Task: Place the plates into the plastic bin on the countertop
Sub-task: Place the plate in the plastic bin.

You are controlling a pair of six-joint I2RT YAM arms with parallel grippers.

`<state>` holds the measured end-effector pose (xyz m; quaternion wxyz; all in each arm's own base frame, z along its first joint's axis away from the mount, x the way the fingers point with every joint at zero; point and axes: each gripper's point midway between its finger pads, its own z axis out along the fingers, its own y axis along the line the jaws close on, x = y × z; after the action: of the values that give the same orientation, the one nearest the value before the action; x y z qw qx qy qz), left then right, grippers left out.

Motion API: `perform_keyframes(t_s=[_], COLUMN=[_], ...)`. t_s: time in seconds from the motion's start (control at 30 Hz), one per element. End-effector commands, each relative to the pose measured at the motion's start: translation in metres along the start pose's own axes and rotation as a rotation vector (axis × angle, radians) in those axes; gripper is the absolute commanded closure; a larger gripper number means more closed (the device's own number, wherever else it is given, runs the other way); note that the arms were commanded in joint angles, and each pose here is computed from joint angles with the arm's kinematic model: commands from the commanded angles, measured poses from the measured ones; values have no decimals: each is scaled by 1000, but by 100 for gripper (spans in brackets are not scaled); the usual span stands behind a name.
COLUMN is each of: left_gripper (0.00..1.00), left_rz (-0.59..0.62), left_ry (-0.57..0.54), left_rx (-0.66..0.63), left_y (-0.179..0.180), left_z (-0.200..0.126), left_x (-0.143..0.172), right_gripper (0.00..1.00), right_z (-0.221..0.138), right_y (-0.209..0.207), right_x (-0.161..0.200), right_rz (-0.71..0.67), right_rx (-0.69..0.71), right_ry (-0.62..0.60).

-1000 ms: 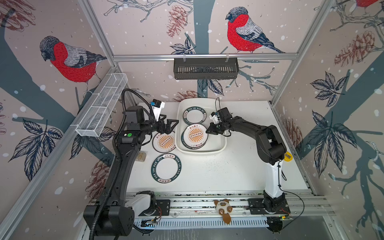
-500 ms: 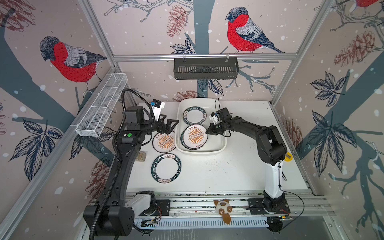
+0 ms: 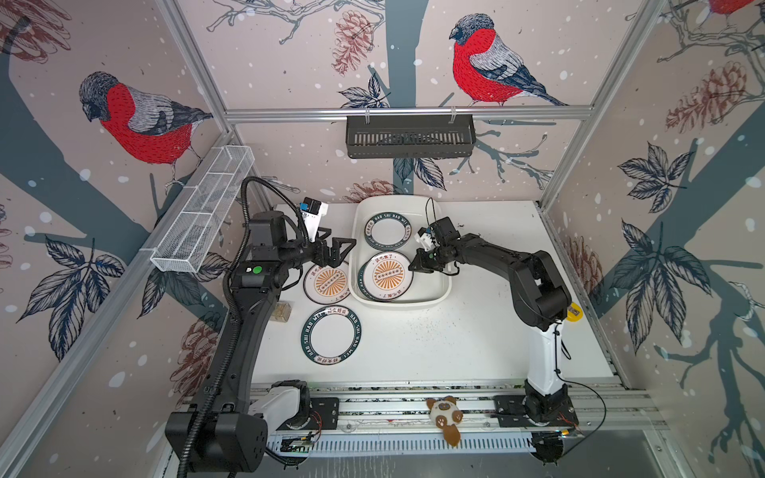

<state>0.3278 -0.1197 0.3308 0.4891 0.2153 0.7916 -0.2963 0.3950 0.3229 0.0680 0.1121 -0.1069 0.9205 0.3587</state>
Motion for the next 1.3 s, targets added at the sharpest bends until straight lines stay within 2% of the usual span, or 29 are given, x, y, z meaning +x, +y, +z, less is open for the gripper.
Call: perform_keyframes(t_s=[0.0,0.37,0.9,1.07,1.27], left_gripper=[4,4,4,3,4], left_rz=[39,43,24,-31,-164], left_ry=[-31,-35,-41,-48,-59], left_rx=[15,16,8,-104,-273], left_y=[-4,-6,-5,16,52], left_z=[-3,-5,-4,-3,0], left_x=[-9,-10,-7,-1,14], right_gripper=[89,82,79,79,77], right_z=[4,3,-8,-29,-67], right_y=[-6,-8,-5,4,31], right_x=[4,7,-2,-18,-36], right_rz=[2,-4,-27,-46,-76], right_rx=[29,48,85,109,76], right_ry=[10,15,-20,-103,-259])
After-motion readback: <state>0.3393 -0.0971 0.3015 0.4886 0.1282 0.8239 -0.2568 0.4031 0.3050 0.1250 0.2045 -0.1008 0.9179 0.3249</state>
